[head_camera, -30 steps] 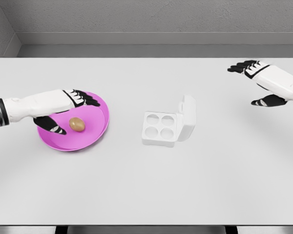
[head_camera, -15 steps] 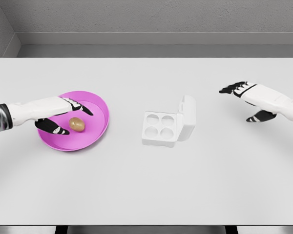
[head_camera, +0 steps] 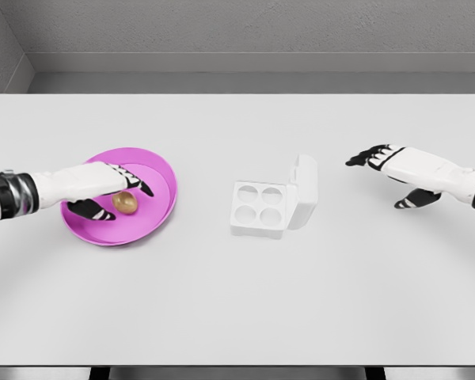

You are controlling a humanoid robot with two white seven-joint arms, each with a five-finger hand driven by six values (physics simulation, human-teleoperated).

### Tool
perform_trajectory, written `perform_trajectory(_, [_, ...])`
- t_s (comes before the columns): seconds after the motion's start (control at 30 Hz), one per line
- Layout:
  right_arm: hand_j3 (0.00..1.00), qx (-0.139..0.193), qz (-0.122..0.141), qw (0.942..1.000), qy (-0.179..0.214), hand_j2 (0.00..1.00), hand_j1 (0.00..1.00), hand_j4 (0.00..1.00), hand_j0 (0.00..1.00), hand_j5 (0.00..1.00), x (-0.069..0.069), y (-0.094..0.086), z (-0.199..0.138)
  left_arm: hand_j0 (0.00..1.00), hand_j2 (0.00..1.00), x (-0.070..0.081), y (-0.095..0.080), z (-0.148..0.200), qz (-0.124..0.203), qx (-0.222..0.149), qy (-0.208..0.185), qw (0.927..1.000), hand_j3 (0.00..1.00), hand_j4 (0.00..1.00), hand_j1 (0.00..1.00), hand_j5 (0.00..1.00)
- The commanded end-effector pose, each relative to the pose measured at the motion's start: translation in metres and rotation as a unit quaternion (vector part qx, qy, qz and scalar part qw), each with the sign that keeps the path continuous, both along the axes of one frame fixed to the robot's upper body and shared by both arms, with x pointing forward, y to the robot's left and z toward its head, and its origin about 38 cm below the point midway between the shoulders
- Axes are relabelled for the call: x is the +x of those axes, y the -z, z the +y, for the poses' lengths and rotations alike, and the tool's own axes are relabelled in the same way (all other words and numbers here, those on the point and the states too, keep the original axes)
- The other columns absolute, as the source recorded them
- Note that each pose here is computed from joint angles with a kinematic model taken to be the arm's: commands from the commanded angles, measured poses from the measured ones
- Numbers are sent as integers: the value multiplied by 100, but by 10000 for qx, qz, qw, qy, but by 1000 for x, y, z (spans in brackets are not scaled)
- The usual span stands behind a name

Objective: Pack egg into the box and close the box lid

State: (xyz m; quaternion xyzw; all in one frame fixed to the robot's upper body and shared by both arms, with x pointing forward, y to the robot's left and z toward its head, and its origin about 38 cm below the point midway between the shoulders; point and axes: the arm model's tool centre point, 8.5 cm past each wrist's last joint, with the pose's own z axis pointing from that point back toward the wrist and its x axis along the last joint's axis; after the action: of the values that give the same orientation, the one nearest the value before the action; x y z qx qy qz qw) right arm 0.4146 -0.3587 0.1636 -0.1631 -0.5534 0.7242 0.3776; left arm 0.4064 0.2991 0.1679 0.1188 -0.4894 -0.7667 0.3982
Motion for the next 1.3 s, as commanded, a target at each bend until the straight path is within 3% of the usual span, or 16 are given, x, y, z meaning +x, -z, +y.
perform_trajectory(0.0, [100,43,-45,10000,-78,100,100,100,100,100,-1,-4,5,79,79,0,2,-5,-48,70,35,10000,79,79,79,79])
perform_trajectory(0.27, [100,-98,-31,9997,-199,100,100,100,100,100,-9,-8,4,79,79,1,8,-8,-43,182,-12,9998,79,79,79,79])
perform_trajectory(0.4, [100,-220,-7,9990,-376,100,100,100,100,100,-25,-9,5,79,79,2,10,-8,-39,191,-30,9998,79,79,79,79])
perform_trajectory(0.77, [100,-253,-20,9989,-385,100,100,100,100,100,-27,-11,3,76,76,4,11,-3,-11,241,-213,9995,76,76,76,76])
perform_trajectory(1.27, [100,-275,18,9988,-410,100,100,100,100,100,-29,-10,4,56,56,4,11,-3,-15,256,-221,9994,56,56,56,56])
